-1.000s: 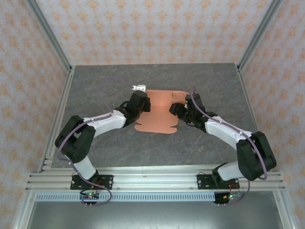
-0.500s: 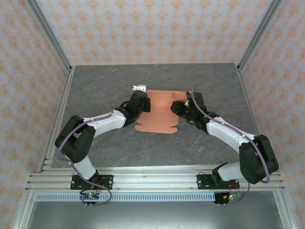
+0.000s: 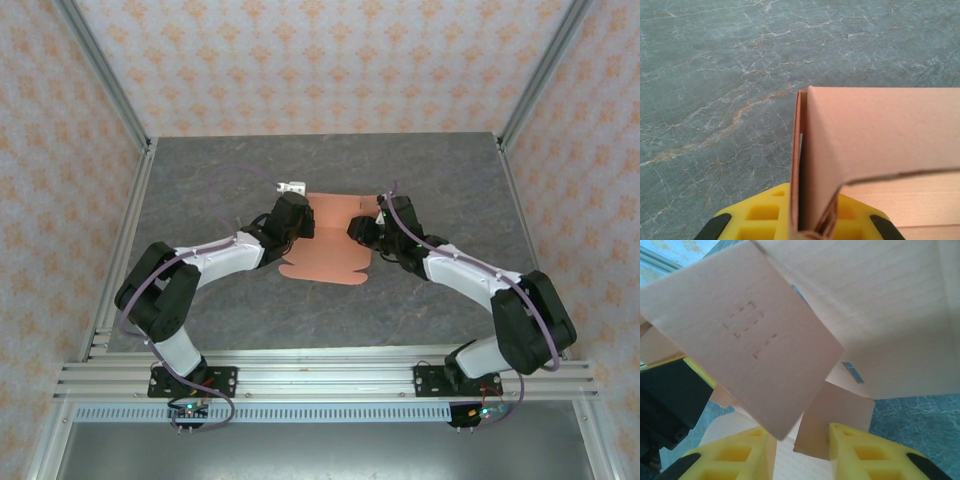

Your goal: Fold the paper box

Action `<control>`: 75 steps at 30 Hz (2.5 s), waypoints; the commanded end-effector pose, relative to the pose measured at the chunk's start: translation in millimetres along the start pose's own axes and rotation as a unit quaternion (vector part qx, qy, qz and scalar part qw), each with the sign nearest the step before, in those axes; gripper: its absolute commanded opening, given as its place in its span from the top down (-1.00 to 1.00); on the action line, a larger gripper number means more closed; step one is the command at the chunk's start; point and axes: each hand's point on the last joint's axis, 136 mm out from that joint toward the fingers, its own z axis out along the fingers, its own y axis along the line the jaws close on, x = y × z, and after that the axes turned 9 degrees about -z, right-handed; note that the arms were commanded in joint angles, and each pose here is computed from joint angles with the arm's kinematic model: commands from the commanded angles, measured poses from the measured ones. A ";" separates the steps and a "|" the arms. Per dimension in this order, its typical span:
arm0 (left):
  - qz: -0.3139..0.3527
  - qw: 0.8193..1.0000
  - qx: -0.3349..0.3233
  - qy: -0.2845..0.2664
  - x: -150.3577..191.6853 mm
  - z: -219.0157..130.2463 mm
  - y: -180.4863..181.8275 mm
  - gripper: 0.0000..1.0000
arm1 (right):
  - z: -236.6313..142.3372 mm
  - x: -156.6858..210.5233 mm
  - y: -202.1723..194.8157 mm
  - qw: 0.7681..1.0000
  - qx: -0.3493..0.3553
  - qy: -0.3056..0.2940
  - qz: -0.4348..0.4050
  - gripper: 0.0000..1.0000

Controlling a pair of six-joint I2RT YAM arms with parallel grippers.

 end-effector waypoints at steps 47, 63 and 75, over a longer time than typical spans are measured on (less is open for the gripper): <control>-0.055 0.997 0.060 -0.009 -42.4 -50.5 15.5 1.00 | -81.1 -97.0 17.6 0.949 -0.231 -0.012 -0.214 -0.29; -0.062 0.995 0.081 -0.009 -46.6 -53.1 7.3 1.00 | -69.3 -69.5 44.0 0.926 -0.291 0.034 -0.239 0.26; -0.062 0.994 0.093 -0.005 -46.3 -55.4 2.3 1.00 | -55.9 -65.3 51.4 0.922 -0.297 0.049 -0.243 0.39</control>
